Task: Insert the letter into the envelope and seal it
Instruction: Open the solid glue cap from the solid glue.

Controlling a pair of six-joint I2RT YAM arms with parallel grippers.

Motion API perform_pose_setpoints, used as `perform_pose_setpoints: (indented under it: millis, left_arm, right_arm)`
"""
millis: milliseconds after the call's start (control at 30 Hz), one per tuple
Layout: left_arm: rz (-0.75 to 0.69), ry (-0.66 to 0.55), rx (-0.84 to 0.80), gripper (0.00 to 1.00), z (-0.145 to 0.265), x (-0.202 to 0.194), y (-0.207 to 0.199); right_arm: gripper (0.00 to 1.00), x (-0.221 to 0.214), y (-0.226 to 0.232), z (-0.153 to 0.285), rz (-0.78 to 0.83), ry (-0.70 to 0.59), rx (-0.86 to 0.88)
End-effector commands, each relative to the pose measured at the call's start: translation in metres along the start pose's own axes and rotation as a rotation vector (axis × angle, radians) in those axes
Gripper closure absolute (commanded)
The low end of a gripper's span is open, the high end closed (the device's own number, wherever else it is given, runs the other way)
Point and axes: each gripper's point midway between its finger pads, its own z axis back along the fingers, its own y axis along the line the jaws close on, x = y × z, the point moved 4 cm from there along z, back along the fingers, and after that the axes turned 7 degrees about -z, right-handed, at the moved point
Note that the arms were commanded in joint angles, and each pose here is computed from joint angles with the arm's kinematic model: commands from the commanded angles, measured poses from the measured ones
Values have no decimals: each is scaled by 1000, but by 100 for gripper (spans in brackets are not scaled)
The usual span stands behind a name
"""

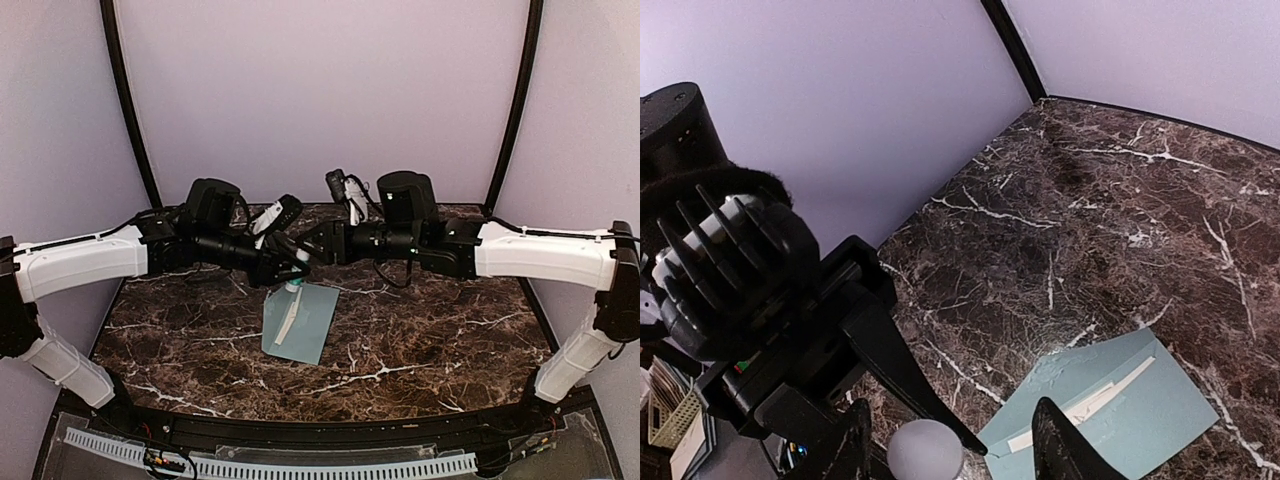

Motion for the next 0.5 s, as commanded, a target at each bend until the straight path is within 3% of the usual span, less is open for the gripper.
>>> perform_pose_setpoints:
  millis: [0, 133, 367, 433, 467]
  left_arm:
    - [-18, -18, -11, 100, 0, 1, -3]
    - [-13, -17, 0, 100, 0, 0, -2]
    - [-7, -16, 17, 100, -1, 0, 1]
    - [-6, -13, 26, 90, -1, 0, 2]
    - [-5, -10, 29, 77, -1, -1, 2]
  right_arm:
    - [50, 3, 19, -7, -6, 13, 83]
    - [58, -1, 19, -12, -13, 30, 89]
    - [92, 0, 19, -10, -26, 18, 89]
    - [98, 1, 19, -8, -29, 4, 86]
    - [100, 2, 19, -6, -30, -5, 83]
